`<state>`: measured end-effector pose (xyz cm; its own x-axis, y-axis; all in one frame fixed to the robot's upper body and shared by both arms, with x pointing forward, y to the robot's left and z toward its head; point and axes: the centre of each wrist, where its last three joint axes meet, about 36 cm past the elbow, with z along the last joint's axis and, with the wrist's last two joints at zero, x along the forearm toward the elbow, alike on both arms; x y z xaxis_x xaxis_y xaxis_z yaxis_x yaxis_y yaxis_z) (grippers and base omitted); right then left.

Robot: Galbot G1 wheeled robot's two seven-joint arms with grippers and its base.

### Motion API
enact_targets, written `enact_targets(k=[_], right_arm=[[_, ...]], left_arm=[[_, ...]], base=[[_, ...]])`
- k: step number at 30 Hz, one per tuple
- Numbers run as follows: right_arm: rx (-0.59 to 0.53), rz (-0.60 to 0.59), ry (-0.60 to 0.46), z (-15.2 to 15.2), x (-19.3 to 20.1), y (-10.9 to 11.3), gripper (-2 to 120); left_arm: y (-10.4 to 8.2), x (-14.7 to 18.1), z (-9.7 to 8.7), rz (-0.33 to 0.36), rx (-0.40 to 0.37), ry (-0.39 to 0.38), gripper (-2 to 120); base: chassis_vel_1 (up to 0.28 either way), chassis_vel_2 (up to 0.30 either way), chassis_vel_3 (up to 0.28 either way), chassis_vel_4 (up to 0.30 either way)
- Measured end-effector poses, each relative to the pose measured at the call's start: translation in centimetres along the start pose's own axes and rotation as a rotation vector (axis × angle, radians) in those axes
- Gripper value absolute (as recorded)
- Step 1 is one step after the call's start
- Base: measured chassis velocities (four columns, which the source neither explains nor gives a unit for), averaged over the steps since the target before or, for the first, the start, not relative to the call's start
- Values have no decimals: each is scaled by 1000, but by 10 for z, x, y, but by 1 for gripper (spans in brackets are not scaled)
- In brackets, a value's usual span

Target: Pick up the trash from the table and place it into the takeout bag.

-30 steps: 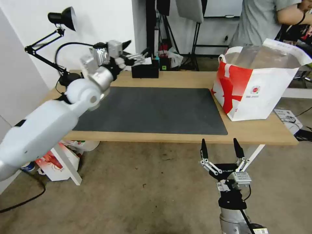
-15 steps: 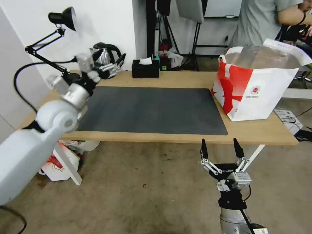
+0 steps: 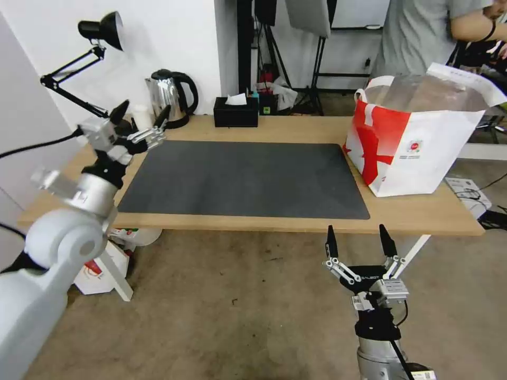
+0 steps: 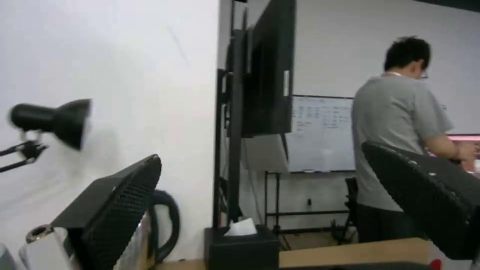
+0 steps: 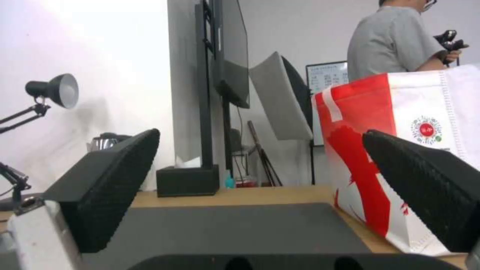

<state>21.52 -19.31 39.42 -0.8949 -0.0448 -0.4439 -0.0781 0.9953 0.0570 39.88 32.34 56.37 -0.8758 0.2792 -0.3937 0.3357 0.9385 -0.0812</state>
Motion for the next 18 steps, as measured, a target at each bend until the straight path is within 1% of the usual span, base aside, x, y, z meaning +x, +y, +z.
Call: enact_targets(k=[1, 3, 6, 7, 10, 11, 14, 15, 18], right_arm=[[0, 0, 0, 0, 0, 0, 100], [0, 0, 0, 0, 0, 0, 100], [0, 0, 0, 0, 0, 0, 100], [0, 0, 0, 0, 0, 0, 100], [0, 0, 0, 0, 0, 0, 100], [0, 0, 0, 0, 0, 0, 100], [0, 0, 0, 0, 0, 0, 100], [0, 0, 0, 0, 0, 0, 100], [0, 0, 0, 0, 0, 0, 100]], left_arm=[[-3, 10, 5, -30, 4, -7, 100], [-5, 13, 8, -41, 6, -11, 100], [-15, 27, 12, -76, 13, -27, 100], [-15, 27, 12, -76, 13, -27, 100], [-23, 43, 16, -113, 24, -20, 100], [-28, 51, 16, -128, 31, -20, 100], [-33, 57, 16, -138, 38, -21, 100], [-41, 66, 16, -152, 48, -16, 100], [-46, 73, 16, -163, 51, -12, 100]], base=[[0, 0, 0, 0], [0, 0, 0, 0], [0, 0, 0, 0], [0, 0, 0, 0], [0, 0, 0, 0], [0, 0, 0, 0], [0, 0, 0, 0], [0, 0, 0, 0], [0, 0, 0, 0]])
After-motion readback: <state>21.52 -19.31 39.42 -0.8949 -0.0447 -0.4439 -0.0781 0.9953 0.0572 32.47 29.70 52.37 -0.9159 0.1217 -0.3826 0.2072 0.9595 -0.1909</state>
